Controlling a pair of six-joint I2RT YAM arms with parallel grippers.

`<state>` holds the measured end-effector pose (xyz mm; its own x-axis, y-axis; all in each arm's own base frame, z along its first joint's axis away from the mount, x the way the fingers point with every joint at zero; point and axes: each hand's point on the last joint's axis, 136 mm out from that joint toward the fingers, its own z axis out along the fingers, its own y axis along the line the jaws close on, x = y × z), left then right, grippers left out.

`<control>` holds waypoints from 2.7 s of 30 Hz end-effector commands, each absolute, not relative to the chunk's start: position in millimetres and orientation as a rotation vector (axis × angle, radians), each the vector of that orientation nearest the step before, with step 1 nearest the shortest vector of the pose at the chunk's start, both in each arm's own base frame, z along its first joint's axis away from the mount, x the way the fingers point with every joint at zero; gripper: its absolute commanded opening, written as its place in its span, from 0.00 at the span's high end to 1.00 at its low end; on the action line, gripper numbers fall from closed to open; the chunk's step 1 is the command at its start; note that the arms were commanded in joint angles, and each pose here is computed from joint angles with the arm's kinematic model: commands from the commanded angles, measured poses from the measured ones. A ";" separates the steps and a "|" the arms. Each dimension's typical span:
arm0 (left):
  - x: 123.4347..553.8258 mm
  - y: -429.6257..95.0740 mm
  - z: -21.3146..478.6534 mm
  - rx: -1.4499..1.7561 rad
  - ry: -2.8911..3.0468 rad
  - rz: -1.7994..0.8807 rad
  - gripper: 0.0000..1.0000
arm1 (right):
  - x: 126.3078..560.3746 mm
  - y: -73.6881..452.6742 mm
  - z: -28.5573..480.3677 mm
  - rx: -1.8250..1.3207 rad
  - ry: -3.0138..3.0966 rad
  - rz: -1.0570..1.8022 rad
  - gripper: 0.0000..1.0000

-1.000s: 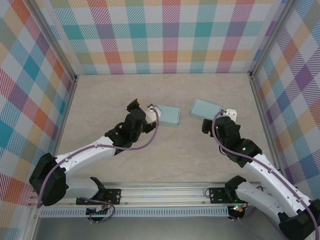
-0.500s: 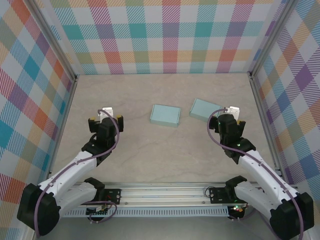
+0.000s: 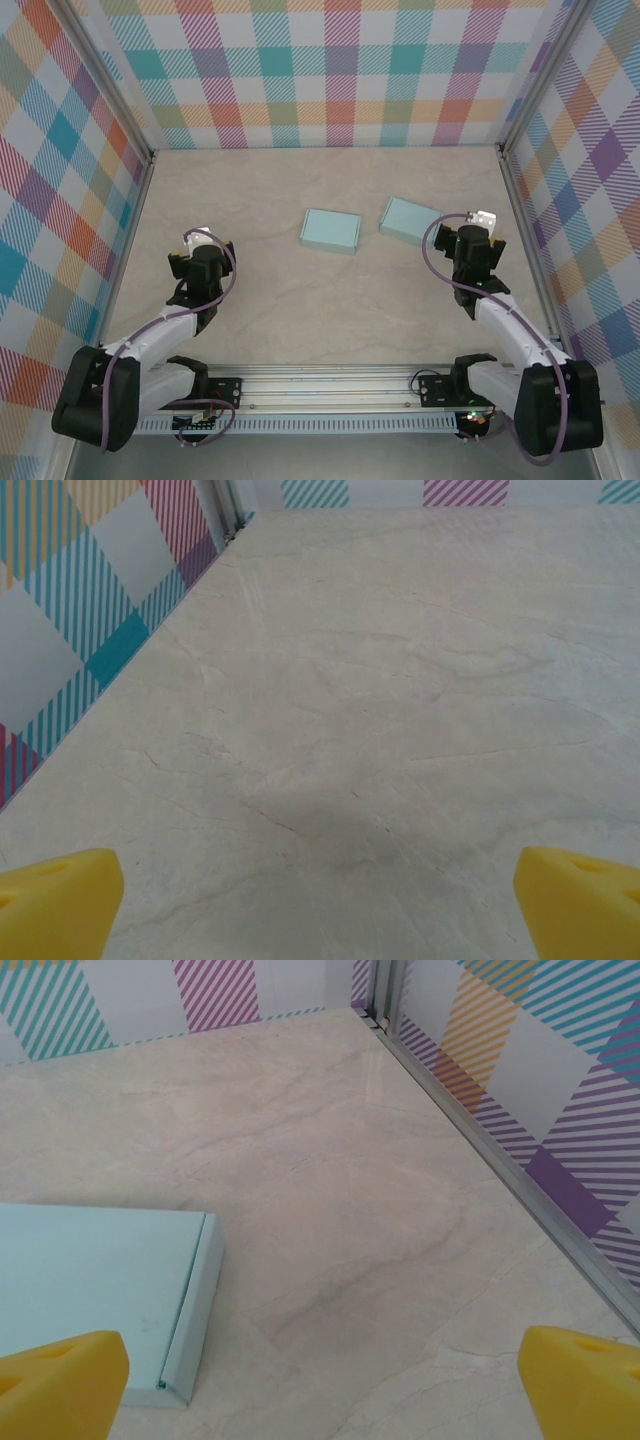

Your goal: Fold the paper box

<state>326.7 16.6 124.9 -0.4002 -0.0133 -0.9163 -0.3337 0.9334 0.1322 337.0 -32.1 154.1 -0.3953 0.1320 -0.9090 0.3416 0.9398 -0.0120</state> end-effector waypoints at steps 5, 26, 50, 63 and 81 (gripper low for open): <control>355.2 14.8 134.0 -0.239 1.853 0.236 0.00 | 360.8 -31.4 159.2 0.308 1.893 -0.132 0.00; 394.4 4.6 81.1 -0.191 1.961 0.083 0.01 | 370.2 -21.6 129.4 0.199 1.907 -0.092 0.00; 394.7 4.7 80.8 -0.189 1.961 0.081 0.00 | 397.1 13.8 91.7 0.016 1.939 0.076 0.00; 394.6 4.1 81.2 -0.188 1.960 0.079 0.00 | 395.3 29.7 92.3 -0.093 1.944 0.241 0.00; 394.9 4.3 81.4 -0.187 1.960 0.080 0.00 | 395.8 29.0 92.6 -0.091 1.945 0.229 0.01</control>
<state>385.9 3.6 69.4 -0.4186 -0.0710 -0.9054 -0.1633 0.9866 -0.0018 389.0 27.3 81.8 -0.4124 0.0563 -0.9093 -0.1476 0.9808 0.1277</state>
